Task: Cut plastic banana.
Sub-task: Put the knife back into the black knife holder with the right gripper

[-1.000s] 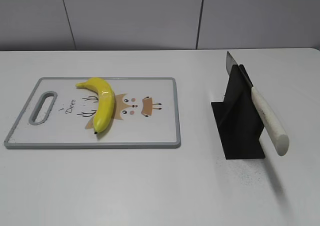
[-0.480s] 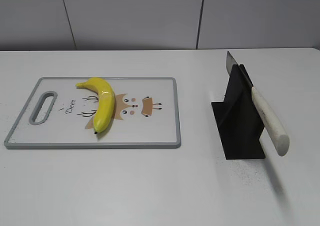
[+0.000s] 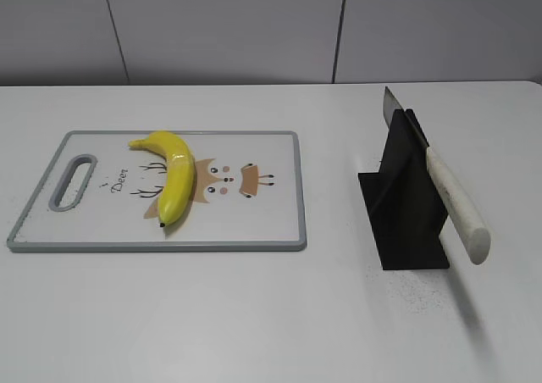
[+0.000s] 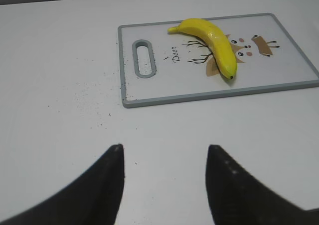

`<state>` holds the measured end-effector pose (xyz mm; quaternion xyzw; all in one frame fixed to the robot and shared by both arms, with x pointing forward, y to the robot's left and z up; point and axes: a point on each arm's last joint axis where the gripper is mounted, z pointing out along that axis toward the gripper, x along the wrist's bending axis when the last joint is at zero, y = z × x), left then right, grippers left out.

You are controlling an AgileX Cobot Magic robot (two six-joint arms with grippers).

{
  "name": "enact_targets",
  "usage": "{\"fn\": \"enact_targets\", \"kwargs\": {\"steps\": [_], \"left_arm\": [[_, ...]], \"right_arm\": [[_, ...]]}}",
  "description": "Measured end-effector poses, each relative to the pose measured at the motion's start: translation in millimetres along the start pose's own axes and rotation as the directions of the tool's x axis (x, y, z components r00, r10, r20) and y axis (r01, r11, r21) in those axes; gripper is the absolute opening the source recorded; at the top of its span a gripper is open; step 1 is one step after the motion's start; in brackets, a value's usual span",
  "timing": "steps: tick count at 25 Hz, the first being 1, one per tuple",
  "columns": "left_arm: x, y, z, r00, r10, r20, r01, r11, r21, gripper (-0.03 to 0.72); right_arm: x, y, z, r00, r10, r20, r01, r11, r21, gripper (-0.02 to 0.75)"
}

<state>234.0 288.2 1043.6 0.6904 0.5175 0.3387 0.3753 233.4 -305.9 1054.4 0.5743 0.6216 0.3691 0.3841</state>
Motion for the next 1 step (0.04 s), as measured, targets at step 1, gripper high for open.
{"fn": "enact_targets", "kwargs": {"steps": [1], "left_arm": [[0.0,0.0,0.0,1.000,0.000,0.000,0.000,1.000,0.000,0.515]], "right_arm": [[0.0,0.0,0.0,1.000,0.000,0.000,0.000,1.000,0.000,0.574]]}}
